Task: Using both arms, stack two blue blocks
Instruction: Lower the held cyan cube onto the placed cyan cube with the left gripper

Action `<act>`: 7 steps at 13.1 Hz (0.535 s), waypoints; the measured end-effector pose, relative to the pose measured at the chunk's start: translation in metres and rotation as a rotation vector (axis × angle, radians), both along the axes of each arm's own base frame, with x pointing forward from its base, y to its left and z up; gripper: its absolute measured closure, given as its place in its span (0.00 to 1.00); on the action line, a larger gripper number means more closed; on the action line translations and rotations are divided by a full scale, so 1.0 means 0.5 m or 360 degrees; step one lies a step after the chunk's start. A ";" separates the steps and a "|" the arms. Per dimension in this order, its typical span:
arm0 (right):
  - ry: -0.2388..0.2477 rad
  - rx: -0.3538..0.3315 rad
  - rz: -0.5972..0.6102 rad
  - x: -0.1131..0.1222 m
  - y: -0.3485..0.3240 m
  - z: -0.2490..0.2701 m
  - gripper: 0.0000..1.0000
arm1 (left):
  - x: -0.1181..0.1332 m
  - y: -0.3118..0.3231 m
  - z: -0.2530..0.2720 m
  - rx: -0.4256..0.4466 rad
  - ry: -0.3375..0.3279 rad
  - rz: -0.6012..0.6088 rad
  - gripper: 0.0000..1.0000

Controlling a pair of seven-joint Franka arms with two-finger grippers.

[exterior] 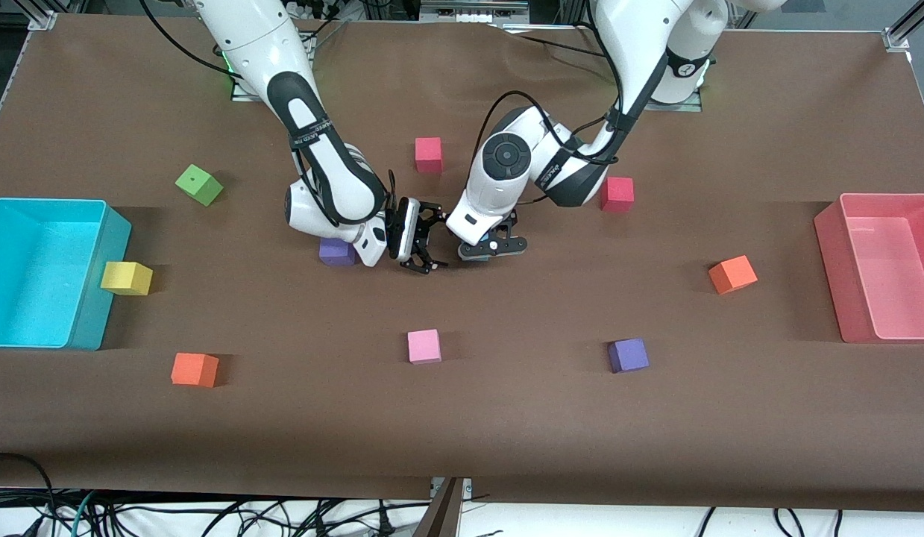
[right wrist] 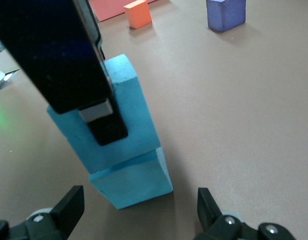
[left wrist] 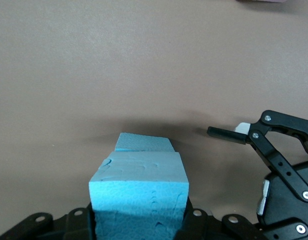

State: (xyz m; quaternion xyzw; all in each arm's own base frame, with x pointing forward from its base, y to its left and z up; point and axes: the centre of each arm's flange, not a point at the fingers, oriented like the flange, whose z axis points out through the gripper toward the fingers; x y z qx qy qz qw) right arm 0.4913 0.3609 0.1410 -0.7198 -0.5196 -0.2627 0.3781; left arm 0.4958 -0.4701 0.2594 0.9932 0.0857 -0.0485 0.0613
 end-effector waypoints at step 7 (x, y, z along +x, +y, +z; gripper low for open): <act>0.0010 -0.0005 0.0001 -0.005 -0.003 -0.005 0.00 | -0.001 -0.005 -0.012 -0.0006 -0.0009 -0.0002 0.43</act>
